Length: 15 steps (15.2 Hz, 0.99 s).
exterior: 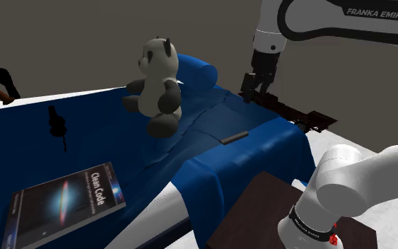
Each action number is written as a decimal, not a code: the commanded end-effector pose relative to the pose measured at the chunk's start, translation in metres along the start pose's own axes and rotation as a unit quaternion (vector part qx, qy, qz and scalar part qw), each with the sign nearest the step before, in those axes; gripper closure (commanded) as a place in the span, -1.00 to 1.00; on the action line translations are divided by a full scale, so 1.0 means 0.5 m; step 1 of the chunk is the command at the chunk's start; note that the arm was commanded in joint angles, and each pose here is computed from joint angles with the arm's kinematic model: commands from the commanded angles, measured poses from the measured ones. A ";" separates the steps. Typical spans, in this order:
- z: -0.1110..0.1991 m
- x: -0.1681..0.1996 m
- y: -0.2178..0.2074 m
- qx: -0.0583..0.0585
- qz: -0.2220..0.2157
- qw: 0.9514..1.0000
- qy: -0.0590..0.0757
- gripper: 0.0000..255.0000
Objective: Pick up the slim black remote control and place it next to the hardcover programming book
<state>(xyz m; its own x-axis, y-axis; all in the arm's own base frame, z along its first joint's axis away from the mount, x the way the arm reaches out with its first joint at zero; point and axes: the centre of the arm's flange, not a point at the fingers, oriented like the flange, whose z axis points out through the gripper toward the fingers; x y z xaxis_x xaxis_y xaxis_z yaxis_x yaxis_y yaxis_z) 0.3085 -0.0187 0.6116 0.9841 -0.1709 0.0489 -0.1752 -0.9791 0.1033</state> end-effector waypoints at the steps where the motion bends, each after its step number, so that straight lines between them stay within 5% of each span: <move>1: 0.000 0.000 0.000 0.000 0.000 1.000 0.000 -1.00; 4: 0.068 0.004 0.042 0.004 -0.085 0.996 0.006 -1.00; 8: 0.160 0.022 0.095 0.009 -0.198 0.980 0.014 -1.00; 11: 0.228 0.044 0.130 0.012 -0.281 0.959 0.019 -1.00; 15: 0.319 0.083 0.170 0.017 -0.388 0.921 0.027 -1.00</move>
<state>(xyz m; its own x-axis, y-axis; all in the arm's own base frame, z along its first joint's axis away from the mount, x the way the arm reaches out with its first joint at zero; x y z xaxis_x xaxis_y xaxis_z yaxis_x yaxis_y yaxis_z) 0.3374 -0.1185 0.4739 0.8463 0.5322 0.0230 0.5280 -0.8438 0.0966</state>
